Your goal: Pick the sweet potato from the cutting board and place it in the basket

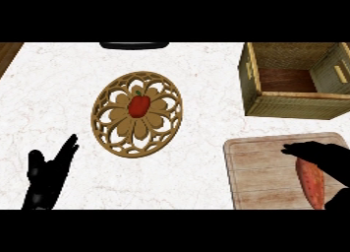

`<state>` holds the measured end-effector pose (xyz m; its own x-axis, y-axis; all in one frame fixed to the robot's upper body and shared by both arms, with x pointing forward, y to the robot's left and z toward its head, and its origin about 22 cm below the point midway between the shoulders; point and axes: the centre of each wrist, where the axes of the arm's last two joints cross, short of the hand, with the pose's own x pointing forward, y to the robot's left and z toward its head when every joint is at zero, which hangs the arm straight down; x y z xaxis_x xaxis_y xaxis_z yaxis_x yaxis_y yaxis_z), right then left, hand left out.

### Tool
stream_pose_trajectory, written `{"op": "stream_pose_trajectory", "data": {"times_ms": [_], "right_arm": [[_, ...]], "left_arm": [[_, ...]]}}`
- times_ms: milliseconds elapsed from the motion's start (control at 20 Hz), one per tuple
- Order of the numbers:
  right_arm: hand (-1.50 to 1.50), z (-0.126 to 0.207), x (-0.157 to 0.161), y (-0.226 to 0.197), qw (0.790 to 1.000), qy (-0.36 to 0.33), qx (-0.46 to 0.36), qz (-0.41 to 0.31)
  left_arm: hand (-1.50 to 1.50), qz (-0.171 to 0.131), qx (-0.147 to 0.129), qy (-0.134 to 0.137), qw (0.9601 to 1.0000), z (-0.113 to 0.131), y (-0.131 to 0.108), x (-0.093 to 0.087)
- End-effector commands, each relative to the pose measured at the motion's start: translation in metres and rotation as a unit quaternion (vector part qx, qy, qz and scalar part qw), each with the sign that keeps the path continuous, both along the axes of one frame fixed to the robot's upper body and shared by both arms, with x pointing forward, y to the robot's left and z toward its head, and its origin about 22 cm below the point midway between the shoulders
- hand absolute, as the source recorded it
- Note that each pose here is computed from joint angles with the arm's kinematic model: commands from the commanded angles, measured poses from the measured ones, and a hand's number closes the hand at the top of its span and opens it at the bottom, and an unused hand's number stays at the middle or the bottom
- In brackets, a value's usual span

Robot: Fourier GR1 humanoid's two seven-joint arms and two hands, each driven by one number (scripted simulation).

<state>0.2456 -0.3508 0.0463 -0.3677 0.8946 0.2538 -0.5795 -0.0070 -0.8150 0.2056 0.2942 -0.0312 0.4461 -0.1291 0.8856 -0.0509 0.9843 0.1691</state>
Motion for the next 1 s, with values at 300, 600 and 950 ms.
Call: {"op": "stream_pose_trajectory", "data": {"times_ms": [300,600,950], "right_arm": [[1.50,-0.029,-0.012,0.002,0.995,-0.060,-0.034,0.066],[1.50,-0.034,-0.015,0.001,0.995,-0.079,-0.017,0.065],[1.50,0.000,0.011,0.144,0.983,-0.136,-0.032,-0.116]], "left_arm": [[0.00,0.001,-0.009,0.041,0.9991,-0.022,0.018,-0.027],[0.00,0.009,-0.012,0.040,0.9991,-0.022,0.010,-0.025],[0.00,0.009,-0.007,0.046,0.9989,-0.014,0.008,-0.015]]}}
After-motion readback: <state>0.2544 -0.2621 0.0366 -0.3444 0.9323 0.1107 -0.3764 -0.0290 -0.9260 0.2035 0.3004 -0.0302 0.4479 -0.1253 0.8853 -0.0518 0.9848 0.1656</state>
